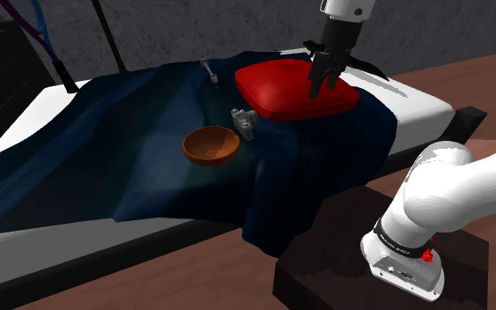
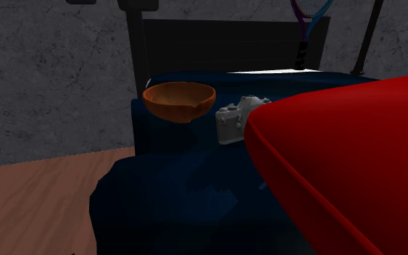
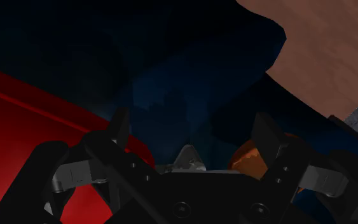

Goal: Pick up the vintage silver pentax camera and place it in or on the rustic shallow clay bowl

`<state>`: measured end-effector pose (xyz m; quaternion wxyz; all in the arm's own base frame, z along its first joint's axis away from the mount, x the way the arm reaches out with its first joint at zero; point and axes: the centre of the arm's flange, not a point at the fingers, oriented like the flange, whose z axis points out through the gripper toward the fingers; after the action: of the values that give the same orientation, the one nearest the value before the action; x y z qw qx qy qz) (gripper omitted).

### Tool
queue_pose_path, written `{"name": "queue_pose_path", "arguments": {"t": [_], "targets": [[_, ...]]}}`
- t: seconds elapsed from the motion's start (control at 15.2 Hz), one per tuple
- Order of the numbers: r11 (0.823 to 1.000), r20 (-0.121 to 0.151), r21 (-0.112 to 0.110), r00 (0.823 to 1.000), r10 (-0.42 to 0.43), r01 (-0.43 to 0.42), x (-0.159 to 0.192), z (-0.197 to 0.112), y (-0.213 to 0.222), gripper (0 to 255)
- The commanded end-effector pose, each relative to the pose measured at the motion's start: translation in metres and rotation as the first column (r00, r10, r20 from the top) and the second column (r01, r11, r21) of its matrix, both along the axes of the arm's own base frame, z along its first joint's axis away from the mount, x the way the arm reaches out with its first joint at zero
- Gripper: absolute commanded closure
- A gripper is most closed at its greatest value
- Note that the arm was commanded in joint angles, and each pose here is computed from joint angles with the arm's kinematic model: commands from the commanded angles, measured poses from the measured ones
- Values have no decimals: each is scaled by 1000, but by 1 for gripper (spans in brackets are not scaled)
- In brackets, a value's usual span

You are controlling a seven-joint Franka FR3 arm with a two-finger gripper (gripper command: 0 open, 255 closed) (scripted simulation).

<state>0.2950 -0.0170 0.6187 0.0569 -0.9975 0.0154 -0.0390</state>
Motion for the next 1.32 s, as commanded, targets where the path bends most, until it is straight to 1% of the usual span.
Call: {"name": "queue_pose_path", "arguments": {"t": [0.0,0.26,0.59,0.92,1.25], "targets": [[1000,0,0,1000,0,0,0,0,0,0],[998,-3,-39,998,-58,58,44,-21,25,0],[988,-4,-88,991,-131,130,102,-48,52,0],[970,-2,-137,979,-203,201,160,-78,74,0],[945,4,-185,962,-274,270,220,-108,89,0]]}}
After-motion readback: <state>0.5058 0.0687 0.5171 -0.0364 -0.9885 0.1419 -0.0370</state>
